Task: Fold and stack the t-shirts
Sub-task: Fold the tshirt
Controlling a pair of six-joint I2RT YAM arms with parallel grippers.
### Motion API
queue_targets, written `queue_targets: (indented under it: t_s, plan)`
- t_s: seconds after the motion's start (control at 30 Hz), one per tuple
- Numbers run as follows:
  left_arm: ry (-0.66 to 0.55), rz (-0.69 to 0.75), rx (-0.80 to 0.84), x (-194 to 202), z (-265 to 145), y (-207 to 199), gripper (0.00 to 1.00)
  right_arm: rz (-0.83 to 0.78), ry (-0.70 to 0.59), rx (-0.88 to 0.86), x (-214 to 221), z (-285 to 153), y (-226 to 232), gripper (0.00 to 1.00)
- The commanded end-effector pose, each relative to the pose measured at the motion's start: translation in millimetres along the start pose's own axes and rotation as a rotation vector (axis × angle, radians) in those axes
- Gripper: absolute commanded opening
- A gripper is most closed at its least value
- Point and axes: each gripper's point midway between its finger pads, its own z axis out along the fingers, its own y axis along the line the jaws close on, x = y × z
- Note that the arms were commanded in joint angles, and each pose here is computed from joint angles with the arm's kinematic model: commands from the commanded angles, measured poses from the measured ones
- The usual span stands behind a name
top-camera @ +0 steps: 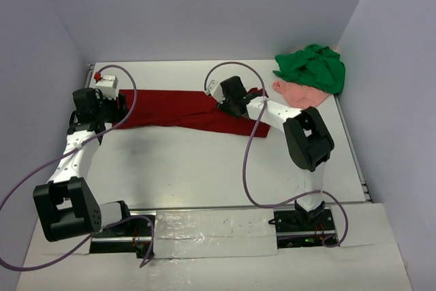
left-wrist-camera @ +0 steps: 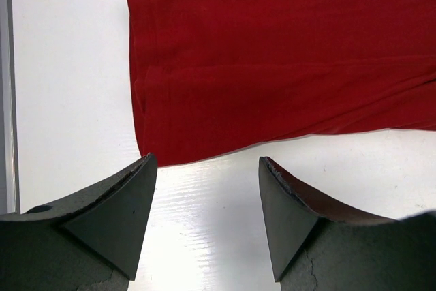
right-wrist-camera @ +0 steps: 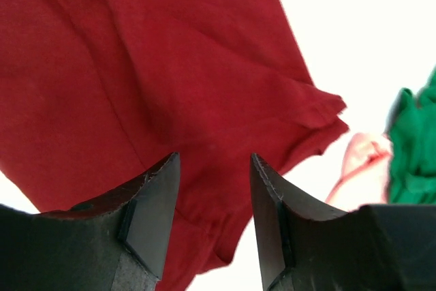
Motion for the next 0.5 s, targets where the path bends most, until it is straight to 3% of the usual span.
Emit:
queue_targets:
  t_s: [0.0, 0.23, 0.47]
  plan:
    - [-0.039, 0.0, -0.009, -12.0, -6.6, 0.8, 0.7, 0.012, -0.03, -0.062, -15.5, 3.9, 2.1, 0.52]
    - [-0.031, -0.002, 0.0, -10.0, -6.2, 0.5, 0.7, 0.027, -0.007, -0.14, -16.0, 11.6, 13.3, 0.51]
    - [-0.023, -0.001, 0.006, -7.7, -5.5, 0.3, 0.7, 0.031, 0.012, -0.164, -15.5, 16.4, 15.7, 0.43]
